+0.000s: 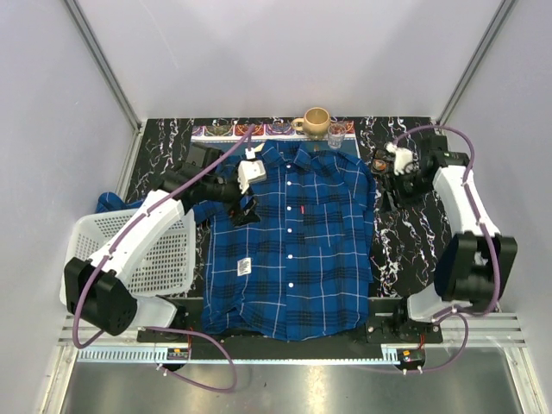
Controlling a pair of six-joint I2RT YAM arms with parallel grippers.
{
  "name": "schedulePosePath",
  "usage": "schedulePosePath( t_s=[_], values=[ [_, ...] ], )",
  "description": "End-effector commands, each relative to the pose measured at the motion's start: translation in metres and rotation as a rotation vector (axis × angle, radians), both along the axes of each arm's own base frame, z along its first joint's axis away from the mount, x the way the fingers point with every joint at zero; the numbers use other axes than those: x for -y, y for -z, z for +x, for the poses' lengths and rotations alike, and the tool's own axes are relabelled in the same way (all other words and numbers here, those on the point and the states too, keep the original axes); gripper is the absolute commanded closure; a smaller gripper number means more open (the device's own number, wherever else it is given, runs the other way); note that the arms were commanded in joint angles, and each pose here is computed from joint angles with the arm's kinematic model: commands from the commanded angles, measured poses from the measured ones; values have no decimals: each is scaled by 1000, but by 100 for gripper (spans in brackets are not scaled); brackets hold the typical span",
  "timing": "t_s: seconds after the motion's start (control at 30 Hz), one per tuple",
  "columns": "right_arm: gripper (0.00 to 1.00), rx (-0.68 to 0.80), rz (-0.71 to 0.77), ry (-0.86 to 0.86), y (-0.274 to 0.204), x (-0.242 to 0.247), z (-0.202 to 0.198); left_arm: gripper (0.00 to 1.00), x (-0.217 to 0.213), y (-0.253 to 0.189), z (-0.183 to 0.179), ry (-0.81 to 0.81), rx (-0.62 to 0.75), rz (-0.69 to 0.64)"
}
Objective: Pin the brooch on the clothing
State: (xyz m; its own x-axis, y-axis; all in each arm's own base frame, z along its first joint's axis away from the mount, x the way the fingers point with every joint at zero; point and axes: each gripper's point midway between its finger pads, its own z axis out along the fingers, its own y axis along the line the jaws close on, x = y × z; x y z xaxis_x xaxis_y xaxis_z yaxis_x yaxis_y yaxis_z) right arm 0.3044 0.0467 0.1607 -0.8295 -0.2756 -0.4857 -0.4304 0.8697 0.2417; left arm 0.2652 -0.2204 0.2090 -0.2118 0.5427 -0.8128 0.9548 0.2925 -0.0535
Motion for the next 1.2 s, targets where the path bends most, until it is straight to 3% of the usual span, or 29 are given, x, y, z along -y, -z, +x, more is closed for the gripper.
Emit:
schedulePosePath(
  t_s=[0.0,0.17,0.2,0.4,0.47,0.53,0.77,0.97,1.17],
  values=[
    [46,-253,-105,-1,53,47,-37,16,37,-6,-14,191,165,-65],
    [45,-361,-85,-59,90,43,-64,17,84,27,-56,415,316,43],
    [43,-378,-81,-63,95,42,-70,17,100,34,-77,486,330,44],
    [41,-403,-85,-58,100,41,-85,18,195,30,-122,705,507,-48],
    [41,-420,-67,-52,96,38,-89,22,226,14,-131,744,511,-90],
    [41,-413,-50,-57,89,35,-92,24,250,31,-147,788,445,-86],
    [38,-412,-54,-53,84,34,-104,38,315,57,-176,873,450,-88],
    [36,-405,-55,-53,79,34,-102,40,311,118,-202,1071,452,28],
    [35,-407,-52,-55,78,34,-102,42,294,160,-208,1146,391,109]
  ],
)
